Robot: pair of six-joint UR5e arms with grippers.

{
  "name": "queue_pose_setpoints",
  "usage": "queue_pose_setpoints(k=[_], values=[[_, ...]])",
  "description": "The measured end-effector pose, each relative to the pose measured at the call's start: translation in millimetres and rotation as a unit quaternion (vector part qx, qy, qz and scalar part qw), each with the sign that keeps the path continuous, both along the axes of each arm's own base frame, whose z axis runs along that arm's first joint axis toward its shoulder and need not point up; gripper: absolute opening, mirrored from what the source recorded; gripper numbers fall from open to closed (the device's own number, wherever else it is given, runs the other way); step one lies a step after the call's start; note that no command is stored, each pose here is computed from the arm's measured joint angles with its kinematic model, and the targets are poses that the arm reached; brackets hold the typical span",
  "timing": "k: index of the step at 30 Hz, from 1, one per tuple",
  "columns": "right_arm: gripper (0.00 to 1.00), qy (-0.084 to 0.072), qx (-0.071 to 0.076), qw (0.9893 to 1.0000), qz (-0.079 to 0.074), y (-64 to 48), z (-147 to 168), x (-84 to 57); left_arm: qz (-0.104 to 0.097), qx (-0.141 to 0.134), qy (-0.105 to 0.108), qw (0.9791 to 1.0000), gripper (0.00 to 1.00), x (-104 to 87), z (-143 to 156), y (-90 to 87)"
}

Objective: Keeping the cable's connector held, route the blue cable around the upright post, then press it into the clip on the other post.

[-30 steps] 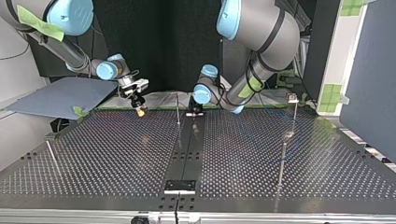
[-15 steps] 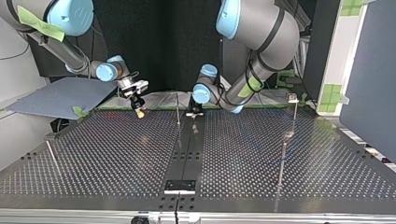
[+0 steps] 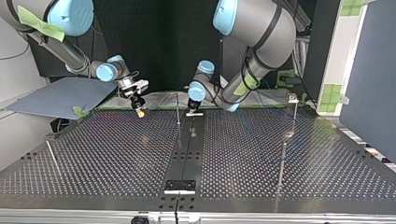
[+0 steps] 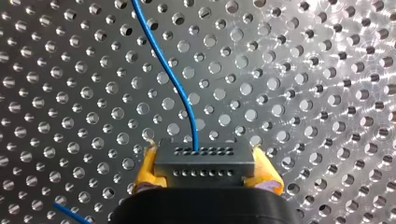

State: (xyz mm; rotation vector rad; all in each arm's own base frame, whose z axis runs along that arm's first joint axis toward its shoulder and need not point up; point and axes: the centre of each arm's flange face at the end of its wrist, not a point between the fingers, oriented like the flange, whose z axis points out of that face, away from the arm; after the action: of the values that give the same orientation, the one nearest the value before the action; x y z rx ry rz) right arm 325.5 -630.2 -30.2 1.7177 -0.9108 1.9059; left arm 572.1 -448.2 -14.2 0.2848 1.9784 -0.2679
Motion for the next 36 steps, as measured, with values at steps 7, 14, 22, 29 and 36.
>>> queue_pose_setpoints(k=[7,14,22,29,36], values=[[0.0,0.002,0.004,1.0,-0.001,0.8,-1.4,-0.8,-0.004,0.04,-0.004,0.9992,1.0,-19.1,9.7,-5.3],[0.0,0.003,0.006,1.0,-0.001,1.3,-2.0,-0.9,-0.008,0.043,-0.024,0.9988,1.0,-25.5,32.8,1.3],[0.0,0.003,0.008,1.0,-0.001,1.7,-2.5,-1.2,-0.026,0.041,-0.035,0.9982,1.0,-46.7,55.3,0.5],[0.0,0.004,0.01,0.9999,-0.002,1.8,-2.9,-1.5,-0.047,0.058,-0.014,0.9971,1.0,-77.9,39.9,1.1],[0.0,0.004,0.01,0.9999,-0.002,1.9,-2.9,-1.4,-0.061,0.067,-0.006,0.9958,1.0,-102.2,25.6,-1.0]])
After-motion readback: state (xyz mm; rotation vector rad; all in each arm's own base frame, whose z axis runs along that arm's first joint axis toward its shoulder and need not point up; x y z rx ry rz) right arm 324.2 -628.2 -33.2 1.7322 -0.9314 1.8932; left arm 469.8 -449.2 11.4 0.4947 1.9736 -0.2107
